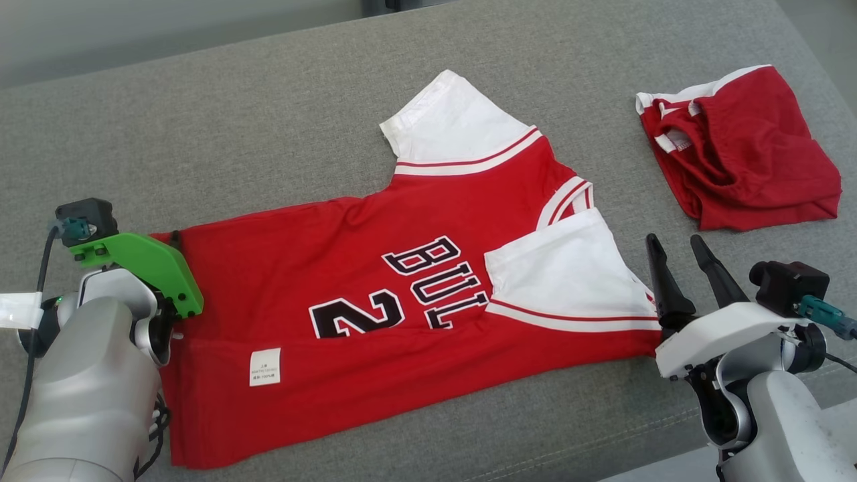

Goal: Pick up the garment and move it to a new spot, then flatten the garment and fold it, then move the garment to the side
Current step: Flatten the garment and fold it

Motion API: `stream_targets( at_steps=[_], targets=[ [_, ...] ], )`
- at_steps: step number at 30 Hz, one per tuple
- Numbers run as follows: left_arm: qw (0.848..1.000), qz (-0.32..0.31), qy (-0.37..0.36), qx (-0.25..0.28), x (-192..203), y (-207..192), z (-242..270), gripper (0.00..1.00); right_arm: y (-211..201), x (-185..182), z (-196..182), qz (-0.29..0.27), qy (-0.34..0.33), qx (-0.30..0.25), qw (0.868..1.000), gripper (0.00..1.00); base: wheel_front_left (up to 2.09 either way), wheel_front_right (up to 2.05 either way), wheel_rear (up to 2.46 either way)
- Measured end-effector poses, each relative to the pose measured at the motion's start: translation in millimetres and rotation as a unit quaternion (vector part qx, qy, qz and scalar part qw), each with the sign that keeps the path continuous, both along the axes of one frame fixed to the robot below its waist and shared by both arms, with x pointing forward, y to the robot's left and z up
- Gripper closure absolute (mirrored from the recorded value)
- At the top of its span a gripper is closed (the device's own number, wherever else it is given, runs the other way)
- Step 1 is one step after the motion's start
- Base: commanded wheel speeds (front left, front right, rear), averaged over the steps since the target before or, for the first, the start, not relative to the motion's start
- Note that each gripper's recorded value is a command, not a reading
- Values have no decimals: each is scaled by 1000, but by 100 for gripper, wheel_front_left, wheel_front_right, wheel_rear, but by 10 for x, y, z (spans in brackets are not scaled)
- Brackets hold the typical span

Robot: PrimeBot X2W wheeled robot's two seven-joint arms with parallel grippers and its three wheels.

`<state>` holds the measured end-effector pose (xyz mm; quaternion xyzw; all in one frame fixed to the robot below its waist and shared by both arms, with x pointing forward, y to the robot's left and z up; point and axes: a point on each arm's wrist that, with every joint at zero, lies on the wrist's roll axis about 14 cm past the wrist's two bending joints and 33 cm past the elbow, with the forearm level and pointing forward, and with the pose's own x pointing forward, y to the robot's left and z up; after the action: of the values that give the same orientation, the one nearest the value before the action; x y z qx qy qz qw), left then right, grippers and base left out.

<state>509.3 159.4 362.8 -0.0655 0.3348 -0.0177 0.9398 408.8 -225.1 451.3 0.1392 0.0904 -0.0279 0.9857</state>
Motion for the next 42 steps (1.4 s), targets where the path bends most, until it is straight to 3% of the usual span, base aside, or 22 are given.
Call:
stream_targets(
  at_steps=[2,5,13,23,32,42],
  targets=[
    [1000,-3,2,1,0,-1,0,65,8,7,2,1,0,1,1000,0,0,0,0],
    [1000,-3,-7,1,29,4,33,100,19,26,12,5,-2,0,1000,0,0,0,0],
    [999,-3,-45,-14,41,-33,125,100,123,256,148,40,-13,-25,999,0,0,0,0],
    [987,-4,-155,-31,84,-36,472,100,507,1135,550,127,-26,-92,987,0,0,0,0],
    [980,-7,-195,-41,53,-89,593,100,904,1827,415,183,38,-129,974,0,0,0,0],
    [982,15,-186,-40,51,10,405,100,1123,2231,-184,205,135,-130,961,0,0,0,0]
  ],
)
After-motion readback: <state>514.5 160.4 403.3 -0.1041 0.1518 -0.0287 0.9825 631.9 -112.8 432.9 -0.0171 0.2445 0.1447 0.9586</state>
